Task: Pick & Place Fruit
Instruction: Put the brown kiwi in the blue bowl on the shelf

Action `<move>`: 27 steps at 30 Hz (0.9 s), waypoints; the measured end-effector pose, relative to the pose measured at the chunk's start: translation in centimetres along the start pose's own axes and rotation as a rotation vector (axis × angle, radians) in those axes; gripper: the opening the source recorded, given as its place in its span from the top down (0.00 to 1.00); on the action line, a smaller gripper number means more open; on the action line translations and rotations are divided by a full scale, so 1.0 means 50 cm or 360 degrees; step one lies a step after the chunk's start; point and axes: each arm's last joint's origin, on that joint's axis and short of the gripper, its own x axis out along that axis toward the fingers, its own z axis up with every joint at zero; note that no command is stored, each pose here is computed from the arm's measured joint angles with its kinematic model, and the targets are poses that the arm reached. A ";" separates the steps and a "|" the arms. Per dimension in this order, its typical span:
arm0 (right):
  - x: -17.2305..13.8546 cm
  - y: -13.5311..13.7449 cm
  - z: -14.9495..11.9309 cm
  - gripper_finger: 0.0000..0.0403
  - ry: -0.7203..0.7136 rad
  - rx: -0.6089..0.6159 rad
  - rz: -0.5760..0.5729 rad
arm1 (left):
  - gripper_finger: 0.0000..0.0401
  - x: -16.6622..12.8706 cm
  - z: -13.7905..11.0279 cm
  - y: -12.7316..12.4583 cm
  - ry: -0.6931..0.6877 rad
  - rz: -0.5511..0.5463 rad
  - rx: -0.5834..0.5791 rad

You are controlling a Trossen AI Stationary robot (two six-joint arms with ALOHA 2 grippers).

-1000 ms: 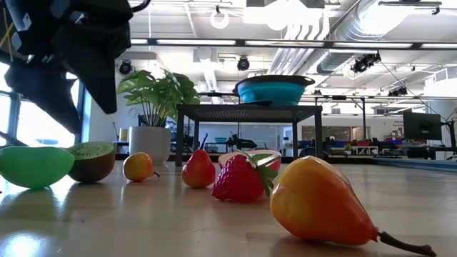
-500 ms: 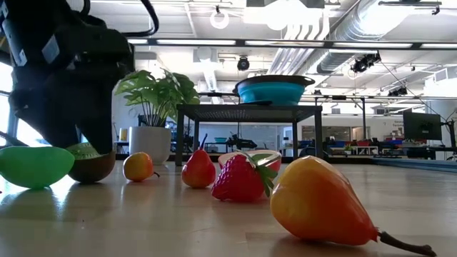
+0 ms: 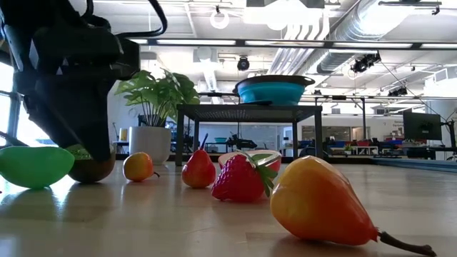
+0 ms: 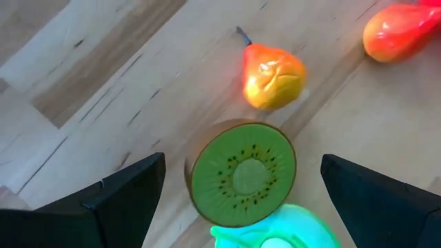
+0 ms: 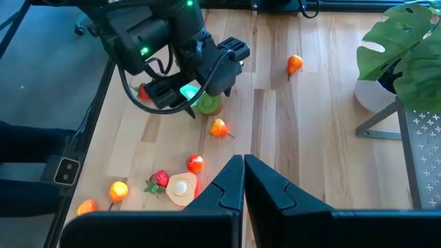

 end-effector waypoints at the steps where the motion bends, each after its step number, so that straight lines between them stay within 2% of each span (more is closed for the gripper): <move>1: 0.000 0.000 0.000 0.99 0.0000 0.0000 0.0000 | 0.05 0.005 -0.001 0.000 0.0000 0.0009 0.0003; 6: 0.000 0.000 0.000 0.99 0.0000 -0.0001 0.0000 | 0.05 0.030 -0.011 -0.001 0.0018 0.0067 0.0009; 15: 0.000 -0.006 0.000 0.99 -0.0002 0.0010 -0.0017 | 0.06 0.033 -0.013 -0.001 0.0028 0.0080 -0.0004; 18: 0.000 -0.008 0.001 0.99 -0.0002 0.0012 -0.0020 | 0.11 0.033 -0.013 0.000 0.0028 0.0087 -0.0009; 27: -0.001 -0.014 0.001 0.99 -0.0003 0.0022 -0.0029 | 0.34 0.035 -0.014 0.004 0.0030 0.0111 -0.0003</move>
